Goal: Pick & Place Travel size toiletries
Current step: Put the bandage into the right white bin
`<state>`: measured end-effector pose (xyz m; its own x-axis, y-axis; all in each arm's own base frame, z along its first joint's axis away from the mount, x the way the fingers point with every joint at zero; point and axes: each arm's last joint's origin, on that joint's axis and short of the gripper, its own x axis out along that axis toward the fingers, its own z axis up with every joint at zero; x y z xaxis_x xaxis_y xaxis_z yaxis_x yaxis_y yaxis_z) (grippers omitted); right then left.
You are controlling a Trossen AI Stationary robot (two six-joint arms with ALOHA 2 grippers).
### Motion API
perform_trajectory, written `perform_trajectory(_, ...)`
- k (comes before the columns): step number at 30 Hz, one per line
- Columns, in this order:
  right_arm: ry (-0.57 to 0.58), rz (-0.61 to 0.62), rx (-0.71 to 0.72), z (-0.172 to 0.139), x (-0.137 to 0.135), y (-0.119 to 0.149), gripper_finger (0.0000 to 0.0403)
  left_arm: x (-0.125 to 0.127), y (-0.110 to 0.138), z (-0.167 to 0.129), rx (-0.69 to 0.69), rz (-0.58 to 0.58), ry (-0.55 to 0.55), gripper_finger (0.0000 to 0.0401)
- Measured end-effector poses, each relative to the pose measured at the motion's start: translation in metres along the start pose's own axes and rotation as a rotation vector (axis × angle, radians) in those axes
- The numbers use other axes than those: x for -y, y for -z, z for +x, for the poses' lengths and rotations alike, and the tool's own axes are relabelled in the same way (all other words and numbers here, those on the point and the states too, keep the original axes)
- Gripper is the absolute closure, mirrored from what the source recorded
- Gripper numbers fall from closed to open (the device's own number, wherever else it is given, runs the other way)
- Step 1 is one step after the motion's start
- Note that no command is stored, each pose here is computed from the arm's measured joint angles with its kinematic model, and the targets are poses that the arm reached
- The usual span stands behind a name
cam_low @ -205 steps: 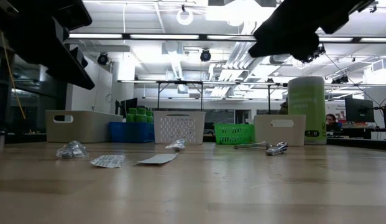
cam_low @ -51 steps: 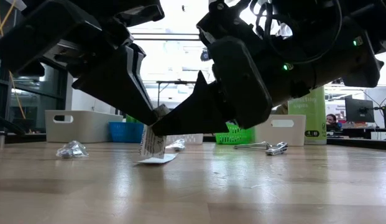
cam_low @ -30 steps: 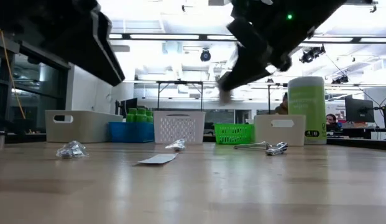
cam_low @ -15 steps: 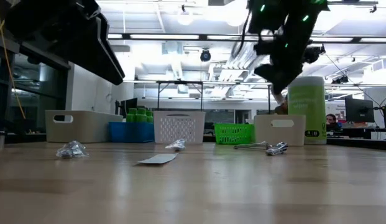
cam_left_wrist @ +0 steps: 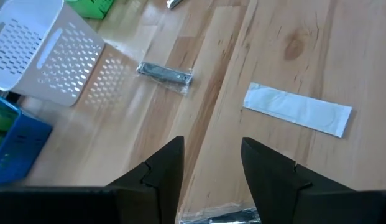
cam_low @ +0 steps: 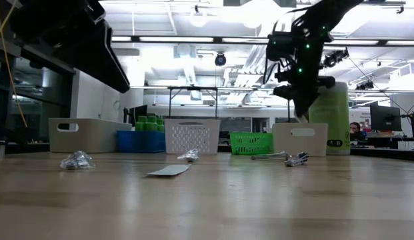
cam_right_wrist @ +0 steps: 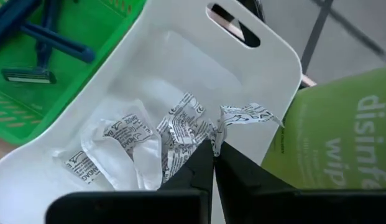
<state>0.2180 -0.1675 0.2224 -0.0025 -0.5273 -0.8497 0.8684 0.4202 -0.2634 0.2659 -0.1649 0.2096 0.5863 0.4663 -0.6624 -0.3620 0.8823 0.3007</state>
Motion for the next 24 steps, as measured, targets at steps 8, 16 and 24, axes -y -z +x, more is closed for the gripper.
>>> perform_trajectory(8, -0.025, 0.003, -0.005, -0.001, -0.002, 0.001, 0.0322, 0.001, 0.000, 0.000, -0.011, -0.056, 0.013, 0.0242)
perform_trajectory(16, -0.054, -0.007, 0.019, -0.024, -0.011, 0.011, 0.0220, 0.000, -0.003, 0.005, -0.051, -0.098, 0.059, 0.0242)
perform_trajectory(24, -0.289, -0.108, 0.163, -0.094, -0.046, 0.051, 0.0203, -0.002, -0.024, 0.047, -0.126, 0.053, 0.304, 0.0242)
